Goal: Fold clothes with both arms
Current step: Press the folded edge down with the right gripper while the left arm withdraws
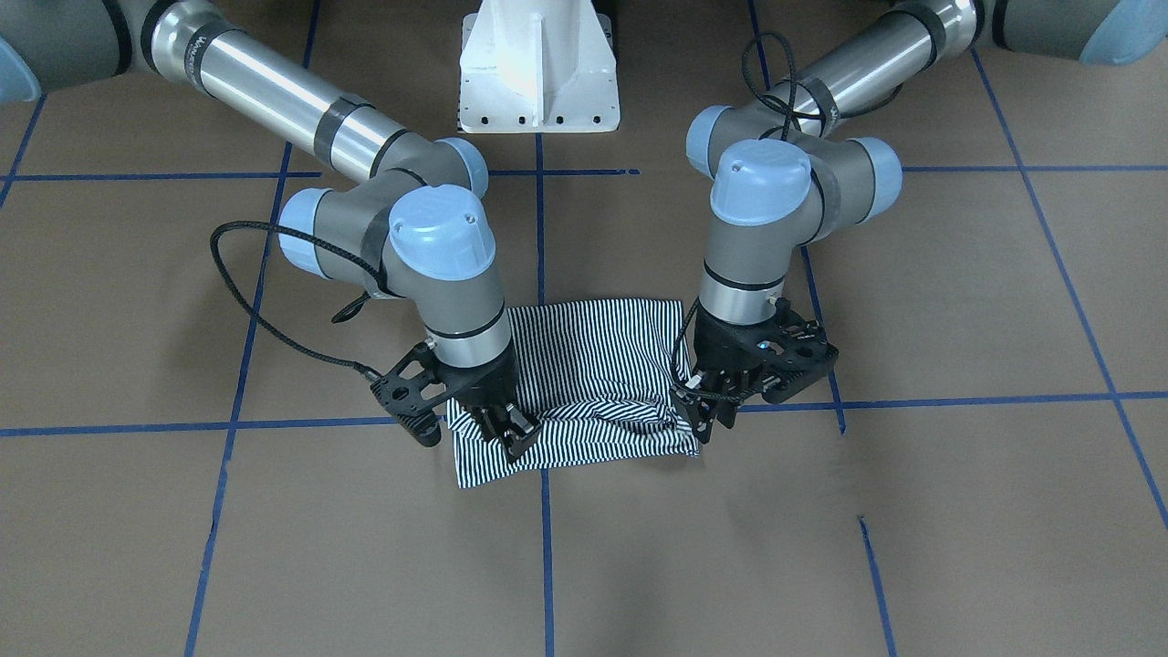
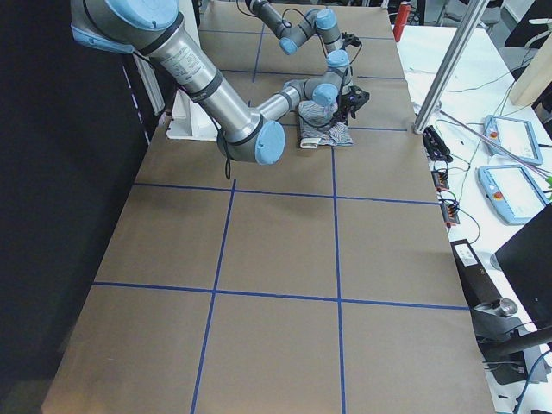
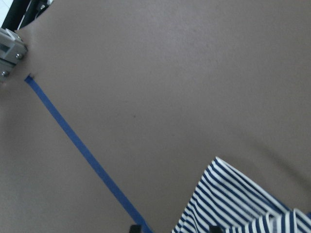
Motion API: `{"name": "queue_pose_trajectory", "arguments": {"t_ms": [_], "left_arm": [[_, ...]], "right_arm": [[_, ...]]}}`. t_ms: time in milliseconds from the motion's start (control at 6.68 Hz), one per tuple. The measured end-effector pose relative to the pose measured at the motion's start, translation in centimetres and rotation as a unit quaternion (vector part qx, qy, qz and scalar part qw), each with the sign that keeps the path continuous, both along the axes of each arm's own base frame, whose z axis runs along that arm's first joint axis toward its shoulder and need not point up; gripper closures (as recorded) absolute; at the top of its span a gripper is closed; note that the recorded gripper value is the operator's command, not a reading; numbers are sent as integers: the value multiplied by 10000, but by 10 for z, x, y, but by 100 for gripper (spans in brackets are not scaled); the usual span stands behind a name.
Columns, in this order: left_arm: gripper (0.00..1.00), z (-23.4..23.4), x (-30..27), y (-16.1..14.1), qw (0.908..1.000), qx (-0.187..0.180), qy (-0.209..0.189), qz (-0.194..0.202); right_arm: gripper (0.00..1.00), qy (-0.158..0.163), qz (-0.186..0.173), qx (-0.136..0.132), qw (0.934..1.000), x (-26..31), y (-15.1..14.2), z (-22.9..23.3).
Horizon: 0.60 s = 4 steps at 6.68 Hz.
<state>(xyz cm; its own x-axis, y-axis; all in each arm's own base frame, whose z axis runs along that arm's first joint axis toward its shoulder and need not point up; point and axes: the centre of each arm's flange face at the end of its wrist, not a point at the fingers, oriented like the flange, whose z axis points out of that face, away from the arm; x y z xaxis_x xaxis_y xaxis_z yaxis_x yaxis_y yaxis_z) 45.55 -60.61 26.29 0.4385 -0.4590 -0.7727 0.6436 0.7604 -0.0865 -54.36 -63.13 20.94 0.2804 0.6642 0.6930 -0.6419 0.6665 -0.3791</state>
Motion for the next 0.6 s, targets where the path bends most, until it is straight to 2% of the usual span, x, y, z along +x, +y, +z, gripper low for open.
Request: {"name": "queue_pose_trajectory", "arguments": {"t_ms": [150,300,449,599], "left_arm": [[0,-1,-6,-3,9999,16,43,114],[0,-5,-15,3,9990,1,189,416],[0,-8,-33,14,9970,104,308,698],[0,-10,-57,25,9952,237,399,861]], "right_arm": [[0,26,-138,102,9998,15,-14,1],[0,15,-418,233,9989,25,-17,-3],[0,106,-772,367,9963,27,-9,-15],[0,413,-1206,532,9904,19,7,-29]]}}
